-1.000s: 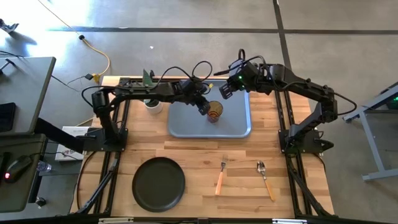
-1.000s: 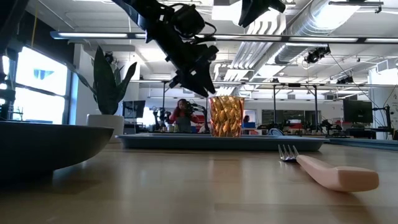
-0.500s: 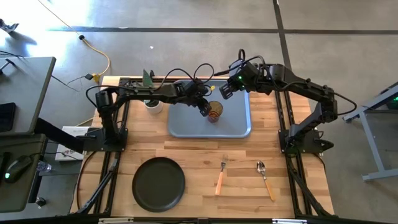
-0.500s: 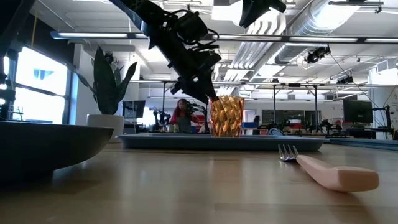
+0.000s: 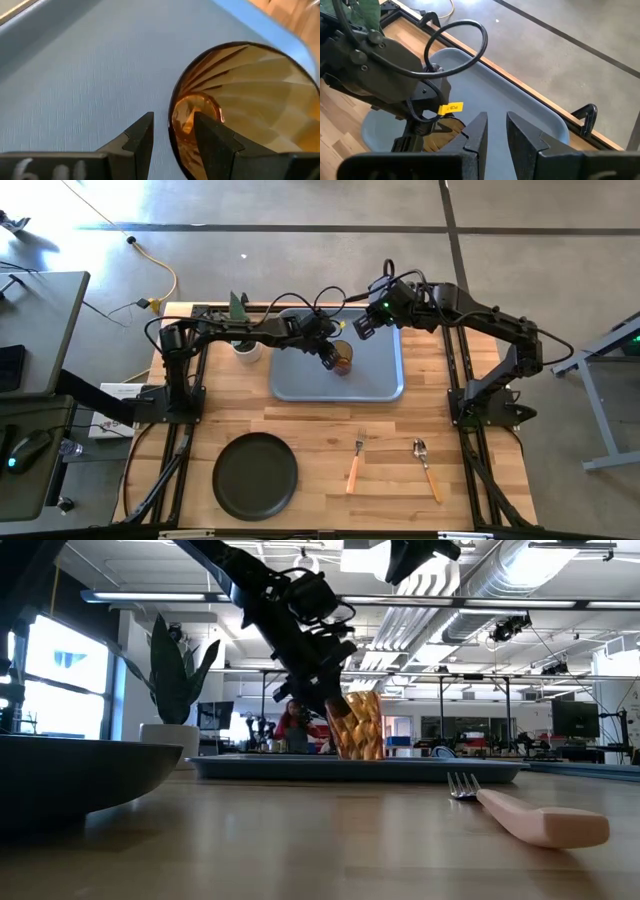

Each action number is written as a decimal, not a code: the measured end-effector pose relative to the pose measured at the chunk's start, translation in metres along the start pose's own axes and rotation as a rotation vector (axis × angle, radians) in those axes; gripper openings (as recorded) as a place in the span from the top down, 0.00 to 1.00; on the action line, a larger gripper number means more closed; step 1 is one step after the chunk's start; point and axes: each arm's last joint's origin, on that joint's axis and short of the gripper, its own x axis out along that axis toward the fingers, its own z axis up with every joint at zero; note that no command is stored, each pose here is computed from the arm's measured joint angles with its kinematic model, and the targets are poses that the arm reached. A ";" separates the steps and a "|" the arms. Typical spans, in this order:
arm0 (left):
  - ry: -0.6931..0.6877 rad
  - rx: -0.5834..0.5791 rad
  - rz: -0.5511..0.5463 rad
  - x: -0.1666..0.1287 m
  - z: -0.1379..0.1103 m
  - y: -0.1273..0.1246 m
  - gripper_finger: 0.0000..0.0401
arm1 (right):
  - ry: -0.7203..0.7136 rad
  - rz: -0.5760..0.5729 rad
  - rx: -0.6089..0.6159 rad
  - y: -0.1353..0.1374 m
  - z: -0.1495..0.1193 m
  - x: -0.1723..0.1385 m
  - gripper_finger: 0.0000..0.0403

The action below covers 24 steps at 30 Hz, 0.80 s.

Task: Pick and place plate/cup/fork/spoon on tray
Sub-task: Put the yellow glass on the blue tray

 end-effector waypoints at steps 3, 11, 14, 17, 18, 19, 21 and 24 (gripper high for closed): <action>-0.011 0.001 -0.004 -0.001 0.001 0.000 0.68 | 0.004 -0.002 -0.002 0.000 0.000 0.000 0.84; -0.016 0.035 -0.005 -0.002 0.002 -0.001 0.88 | 0.013 -0.007 -0.007 -0.001 -0.001 0.000 0.84; -0.015 0.037 -0.007 -0.002 0.002 -0.002 0.97 | 0.014 -0.008 -0.008 -0.001 -0.002 0.000 0.84; -0.017 0.037 -0.007 -0.002 0.002 -0.002 0.97 | 0.015 -0.008 -0.013 -0.001 -0.002 0.000 0.84; -0.017 0.037 -0.007 -0.002 0.002 -0.002 0.97 | 0.016 -0.008 -0.022 -0.001 -0.002 0.000 0.84; -0.017 0.037 -0.007 -0.002 0.002 -0.002 0.97 | 0.015 -0.008 -0.028 -0.001 -0.002 0.000 0.84; -0.016 0.037 -0.008 -0.002 0.002 -0.002 0.98 | 0.016 -0.008 -0.031 -0.001 -0.002 0.000 0.84; -0.018 0.038 -0.007 -0.005 0.003 -0.002 0.99 | 0.016 -0.008 -0.034 -0.001 -0.002 0.000 0.84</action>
